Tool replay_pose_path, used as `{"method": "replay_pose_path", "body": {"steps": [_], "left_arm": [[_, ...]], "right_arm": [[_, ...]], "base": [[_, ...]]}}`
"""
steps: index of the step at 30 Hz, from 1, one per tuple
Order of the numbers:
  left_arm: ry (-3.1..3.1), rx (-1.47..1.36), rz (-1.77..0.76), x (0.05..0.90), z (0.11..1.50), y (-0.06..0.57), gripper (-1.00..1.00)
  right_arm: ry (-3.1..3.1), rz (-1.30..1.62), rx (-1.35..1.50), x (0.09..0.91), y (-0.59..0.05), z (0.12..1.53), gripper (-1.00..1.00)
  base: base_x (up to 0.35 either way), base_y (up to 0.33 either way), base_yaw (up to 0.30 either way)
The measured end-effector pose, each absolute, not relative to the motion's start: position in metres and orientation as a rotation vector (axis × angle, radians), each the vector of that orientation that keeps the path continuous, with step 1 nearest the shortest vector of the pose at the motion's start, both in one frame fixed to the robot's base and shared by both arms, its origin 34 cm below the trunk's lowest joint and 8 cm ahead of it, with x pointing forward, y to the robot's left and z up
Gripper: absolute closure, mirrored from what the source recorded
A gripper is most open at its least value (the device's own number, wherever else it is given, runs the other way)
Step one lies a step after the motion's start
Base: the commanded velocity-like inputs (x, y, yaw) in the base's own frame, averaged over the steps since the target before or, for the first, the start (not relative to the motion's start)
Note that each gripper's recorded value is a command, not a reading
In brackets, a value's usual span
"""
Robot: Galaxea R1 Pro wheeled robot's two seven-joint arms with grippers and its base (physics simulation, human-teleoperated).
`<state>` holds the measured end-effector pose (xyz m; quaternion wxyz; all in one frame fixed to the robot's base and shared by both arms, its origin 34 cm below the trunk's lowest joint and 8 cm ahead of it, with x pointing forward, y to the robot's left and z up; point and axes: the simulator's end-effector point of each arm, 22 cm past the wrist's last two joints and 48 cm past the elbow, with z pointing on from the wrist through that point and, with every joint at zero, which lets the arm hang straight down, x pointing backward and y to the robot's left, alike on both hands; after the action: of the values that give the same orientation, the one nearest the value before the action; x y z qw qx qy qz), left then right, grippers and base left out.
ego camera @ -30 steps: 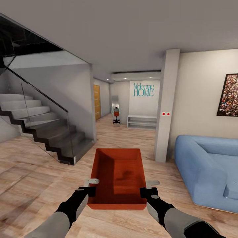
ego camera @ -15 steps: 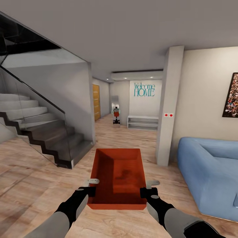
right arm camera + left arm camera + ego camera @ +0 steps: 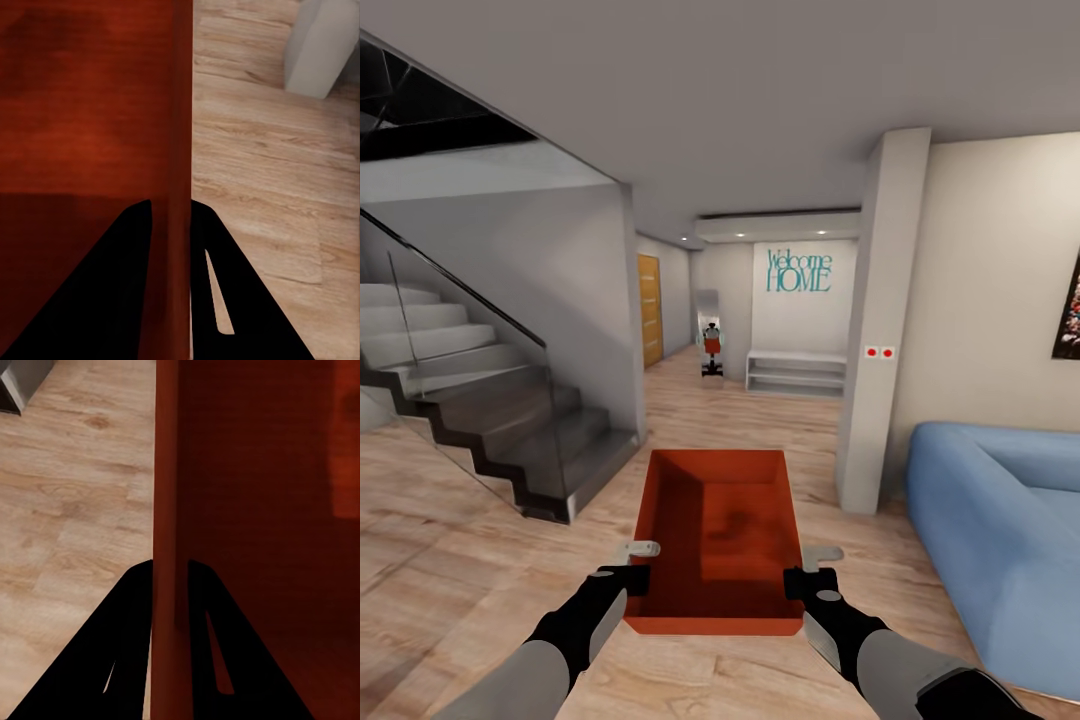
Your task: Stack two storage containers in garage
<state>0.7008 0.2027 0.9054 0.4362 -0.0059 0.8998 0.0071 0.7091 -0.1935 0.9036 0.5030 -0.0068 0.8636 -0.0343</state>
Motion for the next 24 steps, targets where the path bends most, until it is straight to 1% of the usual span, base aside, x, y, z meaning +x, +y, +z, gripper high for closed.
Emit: {"method": "replay_pose_path", "body": {"steps": [24], "left_arm": [[2.239, -0.015, 0.018, 0.7008, 0.9054, 0.2027, 1.00]], "right_arm": [[2.086, -0.083, -0.016, 0.7091, -0.1935, 0.9036, 1.00]], "base": [[0.323, 0.000, 0.000]]}}
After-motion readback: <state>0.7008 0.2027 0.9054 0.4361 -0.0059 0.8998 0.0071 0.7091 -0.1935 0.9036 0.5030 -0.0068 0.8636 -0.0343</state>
